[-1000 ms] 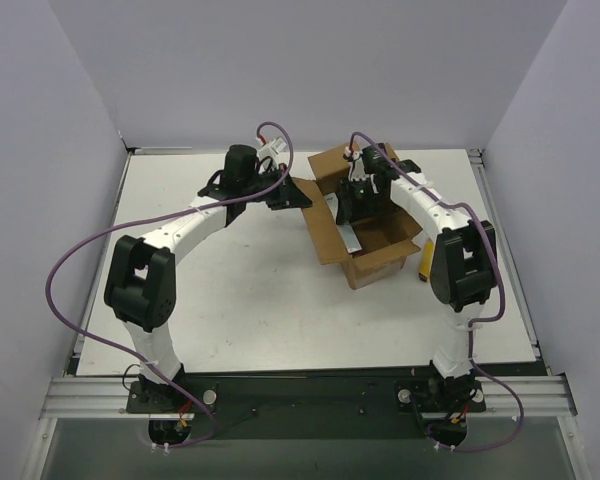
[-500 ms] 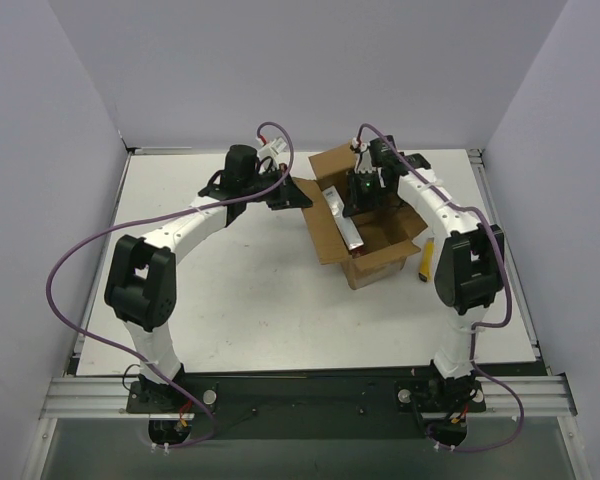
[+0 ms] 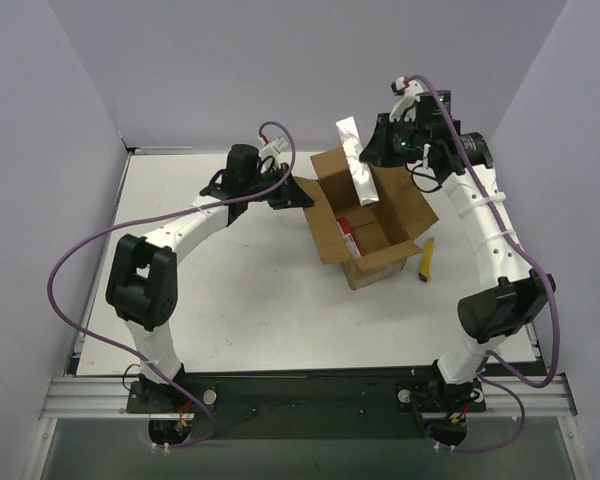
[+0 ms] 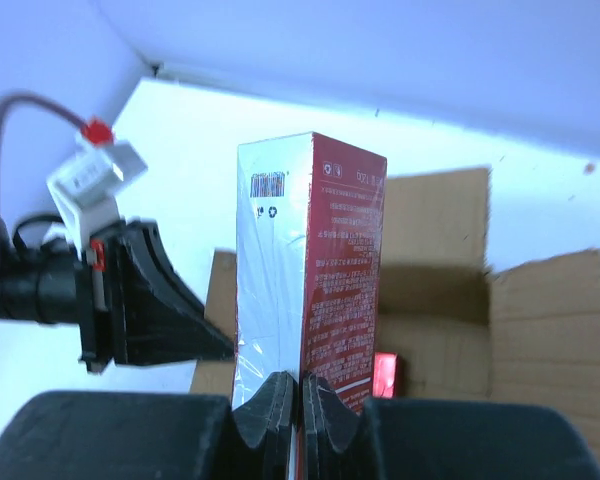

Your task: Unpack the express box

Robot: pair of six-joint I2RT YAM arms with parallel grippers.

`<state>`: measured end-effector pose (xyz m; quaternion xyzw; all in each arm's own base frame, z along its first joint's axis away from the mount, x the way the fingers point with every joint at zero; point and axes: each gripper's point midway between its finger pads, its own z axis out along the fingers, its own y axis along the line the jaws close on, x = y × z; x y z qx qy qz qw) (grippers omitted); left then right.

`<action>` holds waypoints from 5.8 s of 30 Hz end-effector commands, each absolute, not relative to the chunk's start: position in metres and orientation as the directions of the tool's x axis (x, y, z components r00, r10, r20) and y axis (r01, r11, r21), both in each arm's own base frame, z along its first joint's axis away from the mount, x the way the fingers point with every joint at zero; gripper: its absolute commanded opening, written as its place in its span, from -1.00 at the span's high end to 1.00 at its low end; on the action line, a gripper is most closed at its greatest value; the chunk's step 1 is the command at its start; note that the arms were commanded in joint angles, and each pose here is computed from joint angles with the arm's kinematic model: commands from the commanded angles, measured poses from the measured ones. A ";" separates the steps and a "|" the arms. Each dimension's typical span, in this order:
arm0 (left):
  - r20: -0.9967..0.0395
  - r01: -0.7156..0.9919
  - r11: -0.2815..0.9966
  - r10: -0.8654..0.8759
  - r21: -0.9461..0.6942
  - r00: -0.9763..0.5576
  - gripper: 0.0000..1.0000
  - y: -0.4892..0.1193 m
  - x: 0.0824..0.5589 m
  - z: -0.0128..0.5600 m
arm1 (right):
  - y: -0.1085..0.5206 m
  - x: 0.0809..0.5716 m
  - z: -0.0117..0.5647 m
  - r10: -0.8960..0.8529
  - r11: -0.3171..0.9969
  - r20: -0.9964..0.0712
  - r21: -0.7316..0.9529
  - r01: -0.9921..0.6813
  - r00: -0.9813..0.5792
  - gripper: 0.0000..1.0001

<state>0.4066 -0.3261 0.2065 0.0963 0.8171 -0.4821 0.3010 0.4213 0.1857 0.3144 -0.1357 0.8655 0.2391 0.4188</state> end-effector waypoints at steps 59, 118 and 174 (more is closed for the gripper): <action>-0.651 0.536 0.505 -0.071 -0.677 -0.756 1.00 -0.330 0.392 0.219 | -0.098 0.458 0.218 -0.334 0.879 -0.571 -0.476 -0.030 -0.750 0.02; -0.672 0.604 0.460 0.020 -0.651 -0.740 1.00 -0.318 0.353 0.196 | 0.190 0.325 0.034 -0.266 0.895 -0.208 0.309 -0.321 -0.941 0.99; -0.684 0.595 0.476 -0.018 -0.647 -0.729 1.00 -0.313 0.372 0.210 | 0.203 0.329 0.136 -0.367 0.781 -0.525 0.274 -0.561 -0.768 1.00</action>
